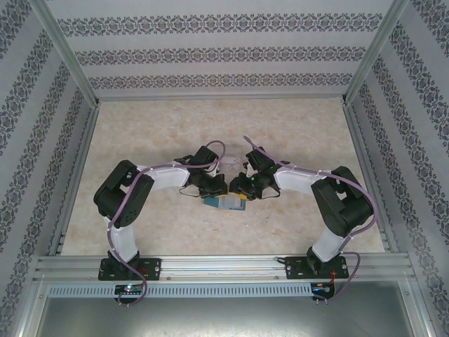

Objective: Take the credit cards out of the card holder

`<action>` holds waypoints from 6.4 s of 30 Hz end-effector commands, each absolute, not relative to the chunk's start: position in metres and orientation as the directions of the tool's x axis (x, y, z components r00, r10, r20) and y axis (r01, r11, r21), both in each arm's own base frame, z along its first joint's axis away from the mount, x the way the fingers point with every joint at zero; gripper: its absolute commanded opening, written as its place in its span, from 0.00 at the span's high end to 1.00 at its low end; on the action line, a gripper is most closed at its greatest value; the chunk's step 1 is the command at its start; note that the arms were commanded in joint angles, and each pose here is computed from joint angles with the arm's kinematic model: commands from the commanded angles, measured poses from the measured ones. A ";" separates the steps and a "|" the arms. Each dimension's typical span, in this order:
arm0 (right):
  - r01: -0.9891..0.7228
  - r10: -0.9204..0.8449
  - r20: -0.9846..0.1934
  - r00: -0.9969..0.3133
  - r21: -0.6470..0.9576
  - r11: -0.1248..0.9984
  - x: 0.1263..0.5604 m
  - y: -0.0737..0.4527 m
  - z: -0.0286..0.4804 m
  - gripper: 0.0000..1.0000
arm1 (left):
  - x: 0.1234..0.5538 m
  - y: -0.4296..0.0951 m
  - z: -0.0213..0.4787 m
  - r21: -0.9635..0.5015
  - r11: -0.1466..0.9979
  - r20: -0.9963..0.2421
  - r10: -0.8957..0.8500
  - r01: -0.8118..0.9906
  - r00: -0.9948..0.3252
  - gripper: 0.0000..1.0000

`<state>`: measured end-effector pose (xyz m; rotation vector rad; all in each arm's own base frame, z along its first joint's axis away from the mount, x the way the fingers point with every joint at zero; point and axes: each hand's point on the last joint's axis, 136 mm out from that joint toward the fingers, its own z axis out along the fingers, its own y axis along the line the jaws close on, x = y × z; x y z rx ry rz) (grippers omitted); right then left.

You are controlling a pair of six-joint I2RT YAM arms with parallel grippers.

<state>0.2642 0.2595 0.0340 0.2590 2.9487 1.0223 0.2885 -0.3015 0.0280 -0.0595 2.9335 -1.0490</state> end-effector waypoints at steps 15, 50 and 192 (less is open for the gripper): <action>0.136 0.142 0.044 -0.989 0.651 0.747 0.268 0.273 0.040 0.62 | 0.291 -0.299 0.027 -0.761 0.628 0.082 -0.151 -0.160 -0.985 0.95; 0.069 0.070 0.028 -0.997 0.693 0.718 0.280 0.321 0.055 0.50 | 0.308 -0.220 0.123 -0.661 0.747 -0.183 -0.251 -0.070 -0.950 0.91; 0.058 0.044 0.039 -0.998 0.534 0.844 0.270 0.277 0.023 0.65 | 0.285 -0.286 0.031 -0.604 0.795 -0.004 -0.084 -0.065 -0.996 0.83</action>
